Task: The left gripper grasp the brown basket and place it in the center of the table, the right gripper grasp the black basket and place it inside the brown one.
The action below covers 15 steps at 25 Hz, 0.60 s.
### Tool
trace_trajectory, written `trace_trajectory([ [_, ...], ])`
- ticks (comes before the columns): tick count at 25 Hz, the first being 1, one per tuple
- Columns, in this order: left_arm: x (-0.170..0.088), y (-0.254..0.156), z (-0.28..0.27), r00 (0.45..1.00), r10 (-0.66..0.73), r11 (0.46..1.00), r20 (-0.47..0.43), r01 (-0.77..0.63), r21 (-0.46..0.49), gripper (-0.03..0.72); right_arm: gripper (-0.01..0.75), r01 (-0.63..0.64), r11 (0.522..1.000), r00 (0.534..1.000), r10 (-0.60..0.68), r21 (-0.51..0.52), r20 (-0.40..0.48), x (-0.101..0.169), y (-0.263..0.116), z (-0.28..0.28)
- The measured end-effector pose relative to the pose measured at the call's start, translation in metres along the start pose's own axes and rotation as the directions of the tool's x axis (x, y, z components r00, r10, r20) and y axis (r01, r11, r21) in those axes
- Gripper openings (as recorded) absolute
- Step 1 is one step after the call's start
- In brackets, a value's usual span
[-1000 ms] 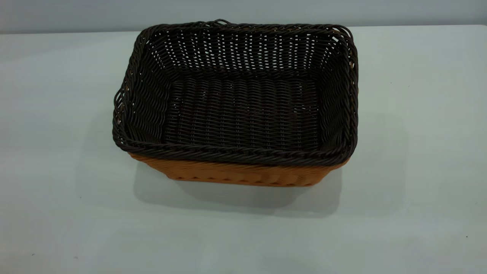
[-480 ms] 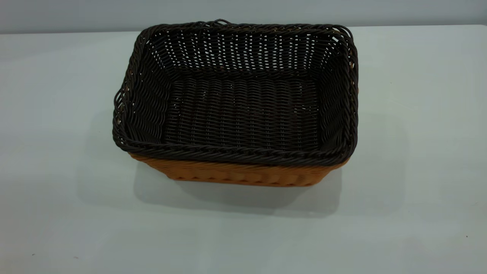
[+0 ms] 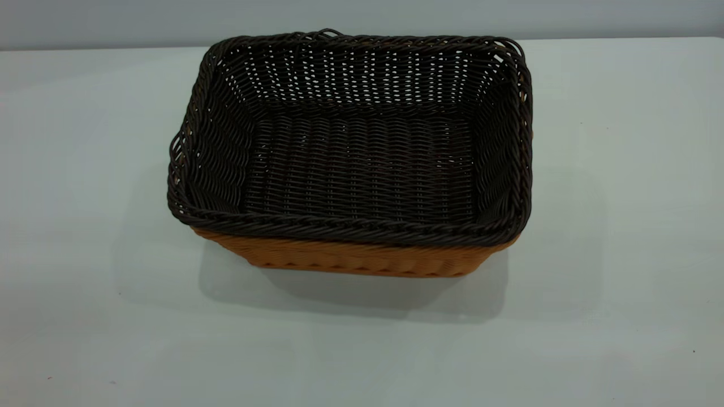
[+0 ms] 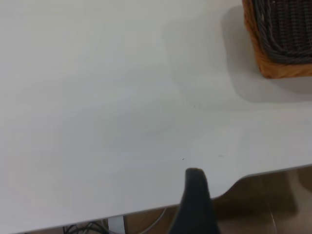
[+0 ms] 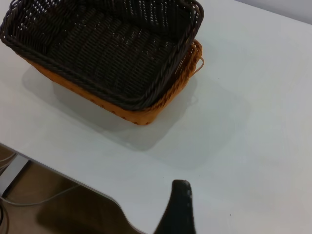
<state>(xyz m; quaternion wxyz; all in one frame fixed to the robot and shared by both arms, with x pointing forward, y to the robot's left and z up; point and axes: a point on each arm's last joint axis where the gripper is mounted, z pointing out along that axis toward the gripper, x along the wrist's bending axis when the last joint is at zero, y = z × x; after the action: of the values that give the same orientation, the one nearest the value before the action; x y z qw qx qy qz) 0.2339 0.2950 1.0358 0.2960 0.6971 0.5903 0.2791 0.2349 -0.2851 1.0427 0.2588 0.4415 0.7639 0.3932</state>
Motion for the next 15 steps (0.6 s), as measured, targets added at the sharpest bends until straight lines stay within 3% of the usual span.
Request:
trace_trajectory([
  [15, -0.0006, -0.0028, -0.0029, 1.000, 0.002, 1.000, -0.003, -0.002, -0.031, 0.530, 0.594, 0.000, 1.000, 1.000, 0.000, 0.000, 0.000, 0.0000, 0.0000, 0.0000],
])
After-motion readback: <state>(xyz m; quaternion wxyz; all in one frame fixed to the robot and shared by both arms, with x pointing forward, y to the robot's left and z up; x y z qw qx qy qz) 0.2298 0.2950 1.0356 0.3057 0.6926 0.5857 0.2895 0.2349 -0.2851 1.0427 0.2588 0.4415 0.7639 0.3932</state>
